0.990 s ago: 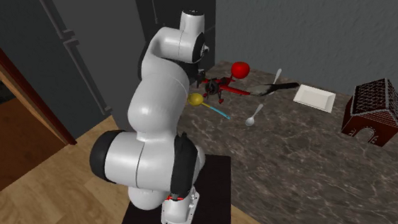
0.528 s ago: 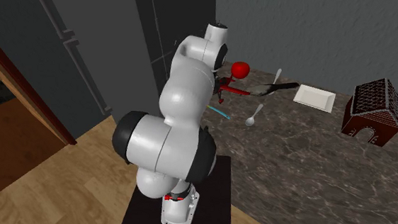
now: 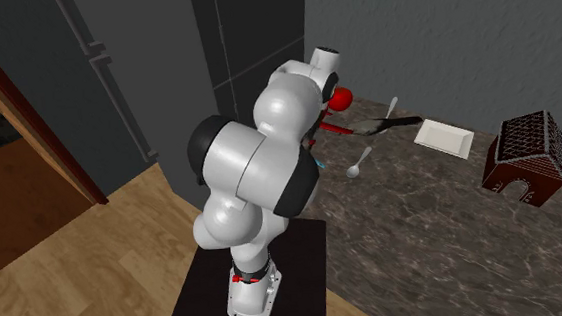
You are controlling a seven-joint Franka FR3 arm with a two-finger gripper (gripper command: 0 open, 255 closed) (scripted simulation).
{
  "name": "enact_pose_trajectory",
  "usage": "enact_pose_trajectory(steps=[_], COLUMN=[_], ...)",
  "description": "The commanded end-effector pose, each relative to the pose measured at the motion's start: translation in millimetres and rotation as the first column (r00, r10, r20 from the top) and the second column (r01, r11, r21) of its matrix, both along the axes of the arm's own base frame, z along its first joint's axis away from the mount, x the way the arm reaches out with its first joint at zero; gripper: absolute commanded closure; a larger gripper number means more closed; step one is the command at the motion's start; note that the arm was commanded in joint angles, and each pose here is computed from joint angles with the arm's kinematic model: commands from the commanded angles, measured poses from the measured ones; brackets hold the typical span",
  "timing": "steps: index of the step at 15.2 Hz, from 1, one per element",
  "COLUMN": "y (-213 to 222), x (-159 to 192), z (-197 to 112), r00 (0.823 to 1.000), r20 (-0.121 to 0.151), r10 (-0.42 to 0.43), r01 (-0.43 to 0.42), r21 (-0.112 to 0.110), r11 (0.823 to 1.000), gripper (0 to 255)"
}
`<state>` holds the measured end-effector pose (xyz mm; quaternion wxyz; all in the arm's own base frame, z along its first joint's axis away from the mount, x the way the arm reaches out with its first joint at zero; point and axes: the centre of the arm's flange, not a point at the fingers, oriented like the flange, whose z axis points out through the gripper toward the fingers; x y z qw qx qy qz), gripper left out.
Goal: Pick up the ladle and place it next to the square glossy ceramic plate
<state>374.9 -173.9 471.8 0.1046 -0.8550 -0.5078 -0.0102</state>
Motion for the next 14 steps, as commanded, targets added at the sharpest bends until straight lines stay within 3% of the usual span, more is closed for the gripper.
enact_pose_trajectory(steps=[1, 6, 13, 14], y=[-0.6, 3.9, 3.9, 3.9], x=[0.7, -1.5, -1.6, -1.6], z=[-11.5, -35.2, -35.1, -35.1], r00=[1.0, 1.0, 1.0, 1.0], r20=[0.0, 0.0, 0.0, 0.0], r10=[0.017, 0.017, 0.017, 0.017], r01=[-0.017, -0.017, -0.017, -0.017], r21=[0.0, 0.0, 0.0, 0.0], r11=[1.0, 1.0, 1.0, 1.0], gripper=[0, 0, 0, 255])
